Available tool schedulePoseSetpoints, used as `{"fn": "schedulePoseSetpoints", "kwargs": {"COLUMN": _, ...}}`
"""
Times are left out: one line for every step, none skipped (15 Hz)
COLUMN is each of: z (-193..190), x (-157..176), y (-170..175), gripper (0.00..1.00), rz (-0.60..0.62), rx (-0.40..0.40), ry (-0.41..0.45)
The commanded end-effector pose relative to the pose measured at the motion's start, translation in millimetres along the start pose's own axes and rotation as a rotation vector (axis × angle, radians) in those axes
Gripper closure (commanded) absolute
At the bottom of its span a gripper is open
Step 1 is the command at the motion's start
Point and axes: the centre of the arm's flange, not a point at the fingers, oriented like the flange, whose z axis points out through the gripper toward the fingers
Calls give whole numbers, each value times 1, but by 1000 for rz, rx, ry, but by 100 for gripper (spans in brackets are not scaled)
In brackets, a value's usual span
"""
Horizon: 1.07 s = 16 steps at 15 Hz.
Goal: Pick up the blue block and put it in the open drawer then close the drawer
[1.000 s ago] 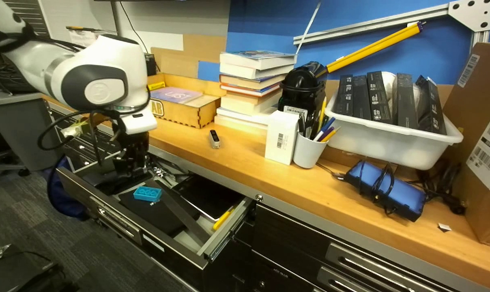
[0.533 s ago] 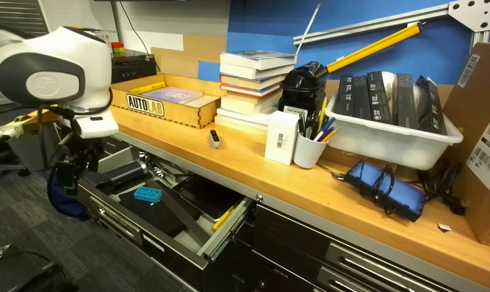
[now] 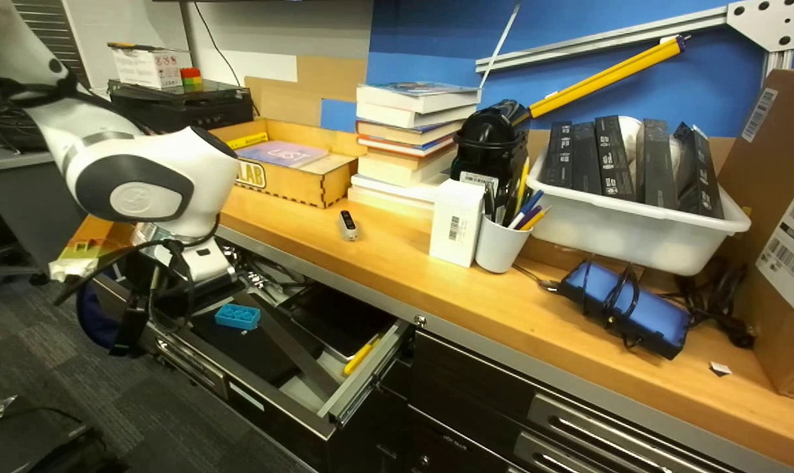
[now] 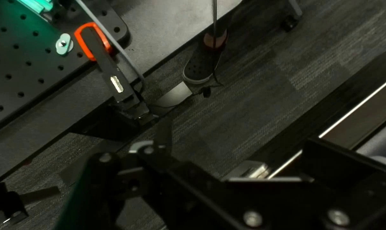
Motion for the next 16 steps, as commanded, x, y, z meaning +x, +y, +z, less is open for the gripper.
{"fn": "schedulePoseSetpoints", "kwargs": {"z": 10, "x": 25, "y": -9, "gripper": 0, "rz": -67, "rx": -33, "ry": -128}}
{"fn": "schedulePoseSetpoints", "kwargs": {"z": 8, "x": 25, "y": -9, "gripper": 0, "rz": -83, "rx": -40, "ry": -151}}
{"fn": "schedulePoseSetpoints", "kwargs": {"z": 6, "x": 23, "y": -5, "gripper": 0, "rz": -101, "rx": -47, "ry": -173}}
{"fn": "schedulePoseSetpoints", "kwargs": {"z": 6, "x": 21, "y": -2, "gripper": 0, "rz": -166, "rx": -50, "ry": -214}}
{"fn": "schedulePoseSetpoints", "kwargs": {"z": 8, "x": 20, "y": 2, "gripper": 0, "rz": -225, "rx": -48, "ry": -224}}
{"fn": "schedulePoseSetpoints", "kwargs": {"z": 11, "x": 20, "y": 3, "gripper": 0, "rz": -271, "rx": -56, "ry": -247}}
{"fn": "schedulePoseSetpoints", "kwargs": {"z": 14, "x": 19, "y": 4, "gripper": 0, "rz": -321, "rx": -63, "ry": -263}}
{"fn": "schedulePoseSetpoints", "kwargs": {"z": 17, "x": 18, "y": 6, "gripper": 0, "rz": -371, "rx": -74, "ry": -281}}
{"fn": "schedulePoseSetpoints", "kwargs": {"z": 18, "x": 16, "y": 8, "gripper": 0, "rz": -423, "rx": -82, "ry": -291}}
{"fn": "schedulePoseSetpoints", "kwargs": {"z": 20, "x": 15, "y": 10, "gripper": 0, "rz": -466, "rx": -102, "ry": -314}}
{"fn": "schedulePoseSetpoints", "kwargs": {"z": 23, "x": 16, "y": 10, "gripper": 0, "rz": -467, "rx": -115, "ry": -325}}
{"fn": "schedulePoseSetpoints", "kwargs": {"z": 26, "x": 18, "y": 10, "gripper": 0, "rz": -460, "rx": -121, "ry": -334}}
{"fn": "schedulePoseSetpoints", "kwargs": {"z": 28, "x": 20, "y": 9, "gripper": 0, "rz": -448, "rx": -131, "ry": -336}}
{"fn": "schedulePoseSetpoints", "kwargs": {"z": 31, "x": 26, "y": 5, "gripper": 0, "rz": -359, "rx": -138, "ry": -304}}
{"fn": "schedulePoseSetpoints", "kwargs": {"z": 31, "x": 32, "y": 3, "gripper": 0, "rz": -279, "rx": -104, "ry": -231}}
{"fn": "schedulePoseSetpoints", "kwargs": {"z": 28, "x": 39, "y": -1, "gripper": 0, "rz": -260, "rx": -60, "ry": -188}}
